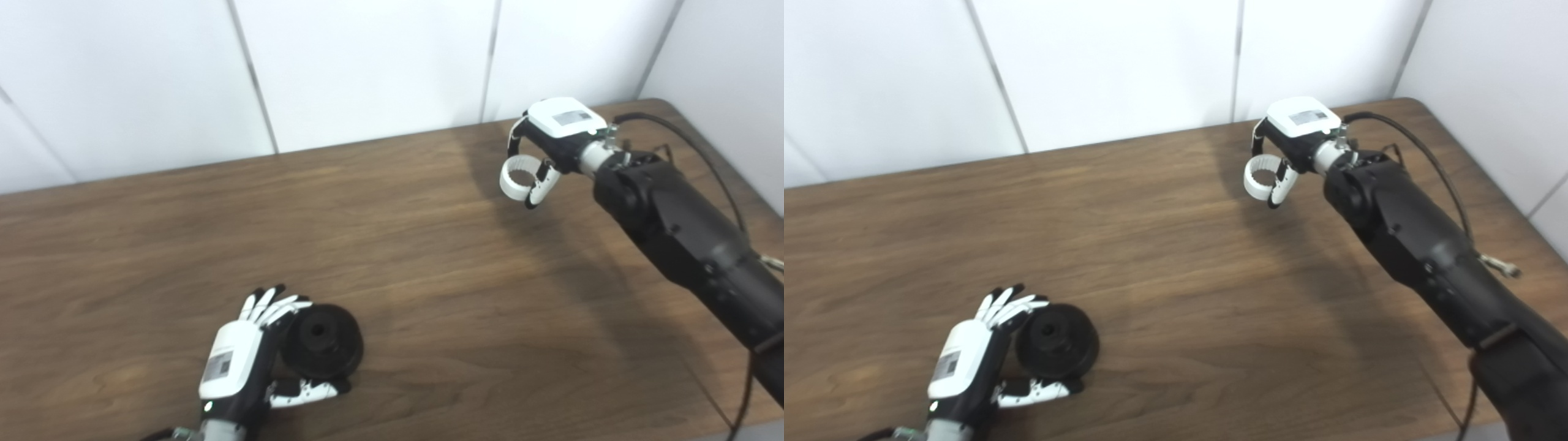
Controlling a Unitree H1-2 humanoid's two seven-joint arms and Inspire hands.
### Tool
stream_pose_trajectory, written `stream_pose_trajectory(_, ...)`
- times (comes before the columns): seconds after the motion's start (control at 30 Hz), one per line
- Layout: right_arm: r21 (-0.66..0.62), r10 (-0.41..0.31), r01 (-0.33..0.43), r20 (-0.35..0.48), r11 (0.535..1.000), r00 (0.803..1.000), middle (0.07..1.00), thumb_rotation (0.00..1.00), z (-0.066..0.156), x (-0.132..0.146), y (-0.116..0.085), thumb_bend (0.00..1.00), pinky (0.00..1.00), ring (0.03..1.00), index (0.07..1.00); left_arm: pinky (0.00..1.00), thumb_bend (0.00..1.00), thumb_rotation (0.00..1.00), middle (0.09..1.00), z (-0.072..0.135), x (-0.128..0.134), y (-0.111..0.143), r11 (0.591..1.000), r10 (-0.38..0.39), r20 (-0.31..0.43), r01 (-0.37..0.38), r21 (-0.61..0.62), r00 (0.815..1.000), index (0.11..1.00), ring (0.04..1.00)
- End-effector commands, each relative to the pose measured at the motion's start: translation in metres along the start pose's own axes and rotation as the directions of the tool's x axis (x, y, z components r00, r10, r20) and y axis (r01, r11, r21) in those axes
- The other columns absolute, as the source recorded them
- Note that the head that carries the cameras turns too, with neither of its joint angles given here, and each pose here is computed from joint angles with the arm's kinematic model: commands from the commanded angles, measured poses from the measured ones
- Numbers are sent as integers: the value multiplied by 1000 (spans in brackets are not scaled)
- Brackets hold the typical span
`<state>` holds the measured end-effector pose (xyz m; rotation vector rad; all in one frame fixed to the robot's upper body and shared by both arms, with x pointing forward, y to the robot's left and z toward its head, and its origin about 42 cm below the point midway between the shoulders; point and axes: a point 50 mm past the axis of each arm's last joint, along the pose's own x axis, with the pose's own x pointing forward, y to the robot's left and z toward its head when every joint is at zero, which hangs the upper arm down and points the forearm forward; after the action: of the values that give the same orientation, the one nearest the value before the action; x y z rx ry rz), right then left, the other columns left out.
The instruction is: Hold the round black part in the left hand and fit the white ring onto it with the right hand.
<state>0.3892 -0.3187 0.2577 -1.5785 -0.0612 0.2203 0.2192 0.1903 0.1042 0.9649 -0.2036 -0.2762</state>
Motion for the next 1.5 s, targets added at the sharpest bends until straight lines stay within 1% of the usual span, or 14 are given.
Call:
stream_pose_trajectory(0.0,-34,-64,65,42,997,997,806,137,0,-9,-30,524,1000,928,486,1000,525,63,820,4,-1,-9,997,-55,-21,57,57,998,483,939)
stream_pose_trajectory(0.13,-62,-11,20,131,998,991,813,137,25,-29,-36,524,1000,915,486,1000,526,62,822,9,-1,-10,997,-60,-32,61,53,998,483,939)
stream_pose_trajectory(0.23,-79,0,15,191,997,982,811,138,43,-43,-37,524,1000,900,485,1000,526,62,827,12,-2,-10,996,-68,-41,70,60,997,483,944)
stream_pose_trajectory(0.3,-83,6,12,215,996,977,810,139,50,-49,-38,524,1000,896,485,1000,526,62,831,13,-2,-11,995,-72,-45,75,64,996,483,947)
stream_pose_trajectory(0.43,-81,24,1,298,997,954,822,139,76,-64,-36,524,1000,905,485,1000,525,65,836,17,-1,-10,987,-97,-48,103,124,994,483,955)
stream_pose_trajectory(0.53,-77,35,-10,332,997,943,830,140,89,-72,-36,524,1000,917,484,1000,525,66,834,20,1,-8,978,-114,-48,121,170,992,484,959)
stream_pose_trajectory(0.6,-69,42,-18,363,997,931,837,140,99,-77,-35,525,1000,927,484,1000,524,67,835,24,3,-7,970,-130,-54,138,198,990,483,964)
stream_pose_trajectory(0.67,-63,46,-23,387,998,921,839,140,105,-82,-34,525,1000,931,484,1000,523,66,840,28,5,-5,965,-151,-67,161,205,986,483,970)
stream_pose_trajectory(0.8,-68,50,-24,416,997,908,839,141,110,-85,-31,525,1000,942,485,1000,524,63,830,34,8,-3,957,-186,-87,200,208,979,483,963)
stream_pose_trajectory(0.9,-66,50,-24,434,998,900,839,143,115,-88,-30,524,1000,945,485,1000,525,61,821,36,9,-4,954,-198,-88,213,212,976,482,956)
stream_pose_trajectory(0.97,-60,44,-19,457,998,888,837,143,118,-91,-30,523,1000,944,484,1000,524,62,821,37,9,-5,949,-208,-92,224,222,974,482,954)
stream_pose_trajectory(1.1,-46,37,-16,486,999,873,836,144,125,-95,-31,523,1000,947,484,1000,525,62,819,39,9,-8,945,-213,-95,230,232,972,482,946)
stream_pose_trajectory(1.17,-31,24,-10,504,999,863,835,144,130,-99,-34,523,1000,950,484,1000,525,62,821,40,9,-9,943,-217,-99,234,235,971,482,947)
stream_pose_trajectory(1.47,20,-32,26,549,999,835,831,141,146,-105,-50,522,1000,956,485,1000,523,63,835,41,11,-18,948,-217,-109,237,214,970,485,941)
